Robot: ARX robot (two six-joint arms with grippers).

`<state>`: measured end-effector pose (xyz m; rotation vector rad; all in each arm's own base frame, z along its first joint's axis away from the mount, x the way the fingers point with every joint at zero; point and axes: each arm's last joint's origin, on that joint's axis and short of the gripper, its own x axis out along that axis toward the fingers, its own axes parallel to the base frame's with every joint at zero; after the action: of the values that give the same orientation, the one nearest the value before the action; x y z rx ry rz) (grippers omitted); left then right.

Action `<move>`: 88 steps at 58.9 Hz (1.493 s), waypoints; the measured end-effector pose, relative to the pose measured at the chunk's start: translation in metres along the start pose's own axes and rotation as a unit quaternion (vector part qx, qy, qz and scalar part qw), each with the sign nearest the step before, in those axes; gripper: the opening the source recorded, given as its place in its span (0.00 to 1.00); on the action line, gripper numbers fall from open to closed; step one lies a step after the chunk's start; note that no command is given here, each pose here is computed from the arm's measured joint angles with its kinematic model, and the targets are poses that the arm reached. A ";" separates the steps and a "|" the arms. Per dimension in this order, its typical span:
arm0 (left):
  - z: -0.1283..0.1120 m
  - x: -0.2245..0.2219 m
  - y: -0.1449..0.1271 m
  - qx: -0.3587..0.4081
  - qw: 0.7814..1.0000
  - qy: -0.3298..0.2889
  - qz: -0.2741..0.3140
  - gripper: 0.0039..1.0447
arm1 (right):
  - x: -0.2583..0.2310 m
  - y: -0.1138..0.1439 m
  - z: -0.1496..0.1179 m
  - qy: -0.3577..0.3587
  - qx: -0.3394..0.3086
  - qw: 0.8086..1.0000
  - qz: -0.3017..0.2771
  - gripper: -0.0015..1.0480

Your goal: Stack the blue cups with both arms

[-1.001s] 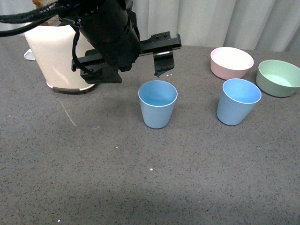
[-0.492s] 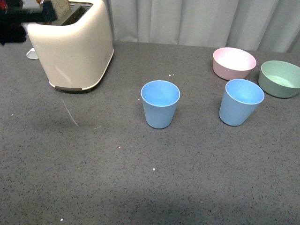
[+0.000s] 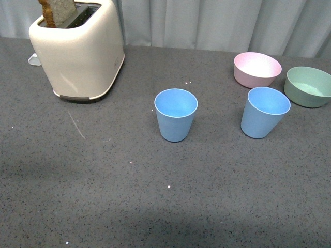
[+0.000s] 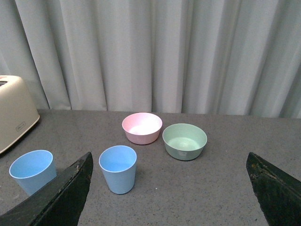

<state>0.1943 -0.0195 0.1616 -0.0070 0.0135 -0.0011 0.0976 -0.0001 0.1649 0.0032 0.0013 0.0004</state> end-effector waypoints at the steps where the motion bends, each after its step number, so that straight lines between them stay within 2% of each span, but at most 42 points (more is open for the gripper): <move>1: 0.000 -0.001 0.000 0.000 1.000 0.000 -0.001 0.03 | 0.000 0.000 0.000 0.000 0.000 1.000 0.000 0.91; 14: 0.000 -0.026 0.013 0.000 1.000 0.001 -0.011 0.03 | 0.000 0.000 0.000 0.000 0.000 1.000 0.000 0.91; 20: 0.000 -0.036 0.019 0.000 1.000 0.001 0.002 0.03 | 0.000 0.000 0.000 0.000 0.000 1.000 0.000 0.91; 88: 0.011 -0.083 0.019 0.000 1.000 -0.018 -0.001 0.03 | 0.000 0.000 0.000 0.000 0.000 1.000 0.000 0.91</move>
<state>0.1116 -0.0003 0.1732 -0.0079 -0.0231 -0.0028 0.0976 -0.0001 0.1649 0.0032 0.0013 0.0000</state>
